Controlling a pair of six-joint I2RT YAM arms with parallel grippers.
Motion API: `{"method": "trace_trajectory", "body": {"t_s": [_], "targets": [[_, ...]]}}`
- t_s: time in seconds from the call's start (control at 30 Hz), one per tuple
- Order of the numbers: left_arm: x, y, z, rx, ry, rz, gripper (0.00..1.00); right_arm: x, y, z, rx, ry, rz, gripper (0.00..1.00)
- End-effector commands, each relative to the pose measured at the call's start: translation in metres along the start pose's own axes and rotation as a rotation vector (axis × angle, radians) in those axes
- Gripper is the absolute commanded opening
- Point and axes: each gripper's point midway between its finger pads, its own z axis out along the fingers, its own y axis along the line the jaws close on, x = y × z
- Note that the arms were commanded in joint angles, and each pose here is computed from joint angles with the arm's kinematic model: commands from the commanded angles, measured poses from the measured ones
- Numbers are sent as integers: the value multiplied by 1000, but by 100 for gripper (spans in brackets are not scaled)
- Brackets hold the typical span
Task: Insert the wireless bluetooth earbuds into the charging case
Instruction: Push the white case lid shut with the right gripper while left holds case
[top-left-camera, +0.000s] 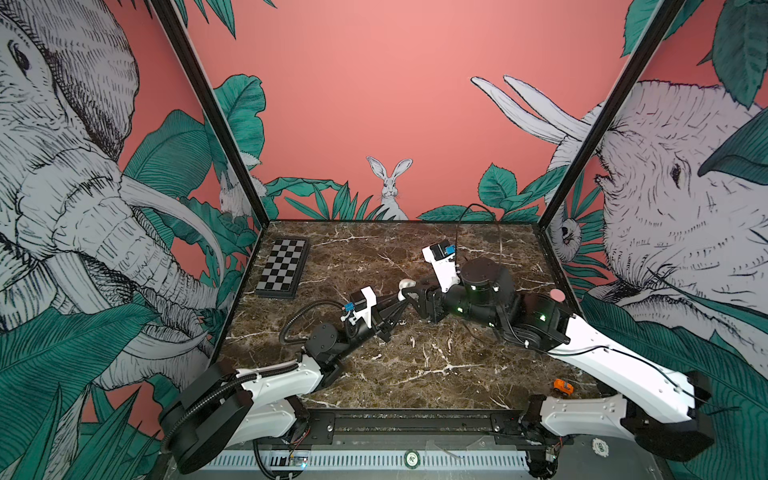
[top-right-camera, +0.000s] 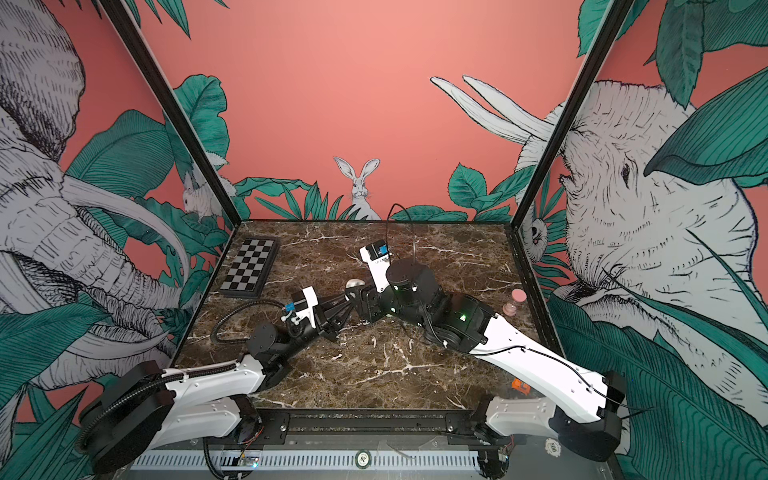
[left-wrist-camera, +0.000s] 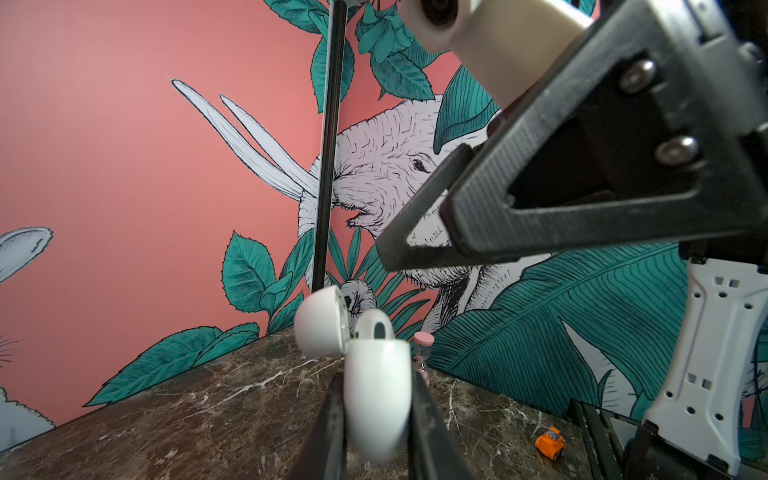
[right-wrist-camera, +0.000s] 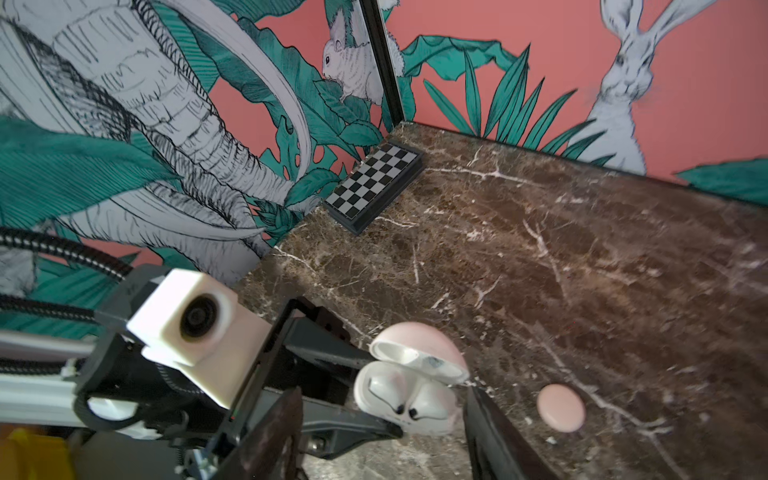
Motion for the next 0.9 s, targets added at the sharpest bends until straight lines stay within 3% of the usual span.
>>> {"method": "trace_trajectory", "body": {"t_s": [0.0, 0.03, 0.2, 0.37, 0.57, 0.87], "targets": [[-31, -15, 0, 67, -91, 8, 0, -33, -8, -32, -14, -108, -2, 91], [-32, -18, 1, 86, -92, -3, 0, -35, -12, -35, -37, -110, 21, 98], [-42, -27, 0, 134, -107, -75, 0, -44, -18, -42, -276, -113, 145, 98], [-56, -31, -1, 155, -134, -166, 0, -37, 14, -48, -566, -117, 149, 98], [-61, -37, 2, 205, -127, -268, 0, -25, 17, -35, -657, -97, 215, 98], [-57, -35, 6, 201, -112, -311, 0, -9, 24, -36, -754, -78, 236, 98]]}}
